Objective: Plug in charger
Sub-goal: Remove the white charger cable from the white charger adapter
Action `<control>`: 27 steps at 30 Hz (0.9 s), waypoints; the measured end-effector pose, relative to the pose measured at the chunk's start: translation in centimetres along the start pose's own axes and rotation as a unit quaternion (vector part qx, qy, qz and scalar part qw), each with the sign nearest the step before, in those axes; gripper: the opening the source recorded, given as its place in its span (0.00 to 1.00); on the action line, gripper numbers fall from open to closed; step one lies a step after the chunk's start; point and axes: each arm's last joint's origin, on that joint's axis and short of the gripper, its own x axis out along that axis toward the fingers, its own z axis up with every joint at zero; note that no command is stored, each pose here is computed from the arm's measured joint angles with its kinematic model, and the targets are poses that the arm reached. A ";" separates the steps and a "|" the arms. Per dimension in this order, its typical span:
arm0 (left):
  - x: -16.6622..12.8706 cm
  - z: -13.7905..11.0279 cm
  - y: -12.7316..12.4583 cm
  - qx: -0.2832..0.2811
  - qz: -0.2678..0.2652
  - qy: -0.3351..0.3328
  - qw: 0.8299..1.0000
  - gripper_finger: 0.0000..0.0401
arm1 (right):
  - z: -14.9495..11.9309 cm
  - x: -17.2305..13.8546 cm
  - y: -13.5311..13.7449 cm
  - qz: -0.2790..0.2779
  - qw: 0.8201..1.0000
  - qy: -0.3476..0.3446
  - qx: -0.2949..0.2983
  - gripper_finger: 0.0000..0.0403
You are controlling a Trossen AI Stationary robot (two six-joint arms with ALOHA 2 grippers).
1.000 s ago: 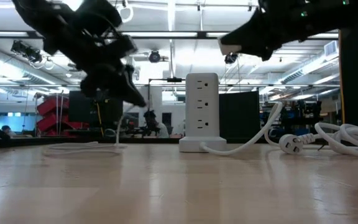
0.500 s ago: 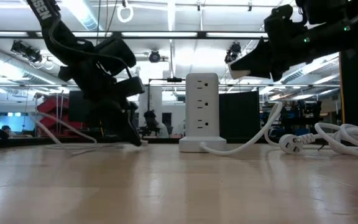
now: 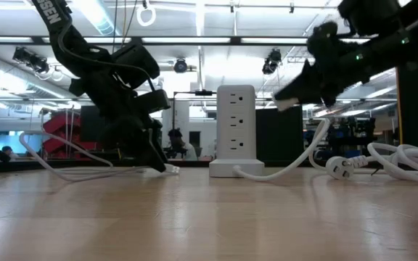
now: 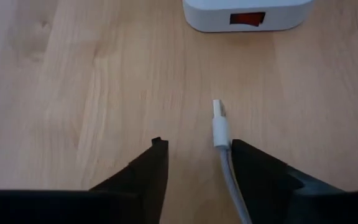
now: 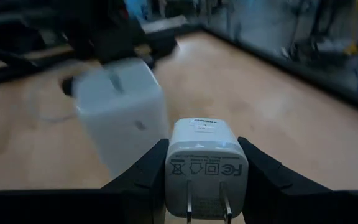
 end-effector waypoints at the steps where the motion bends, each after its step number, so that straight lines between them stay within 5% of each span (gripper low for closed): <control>1: 0.0 0.1 0.1 0.000 0.006 0.001 1.000 0.41 | -0.1 0.1 -0.3 -0.009 1.000 0.012 0.006 0.28; 6: -0.1 1.1 0.4 0.000 0.024 -0.008 1.000 0.42 | 2.0 0.9 -0.8 -0.028 0.996 0.069 0.057 0.28; 11: -0.3 2.5 0.3 0.008 0.021 -0.019 1.000 0.42 | 4.2 1.8 -1.6 -0.082 0.984 0.149 0.047 0.28; 17: -0.5 3.4 0.4 0.007 0.020 -0.019 1.000 0.42 | 3.9 4.2 -4.3 -0.154 0.941 0.297 0.060 0.28; 27: -0.5 3.5 0.1 0.010 0.016 -0.022 1.000 0.42 | 4.4 10.1 -9.4 -0.157 0.885 0.431 0.077 0.28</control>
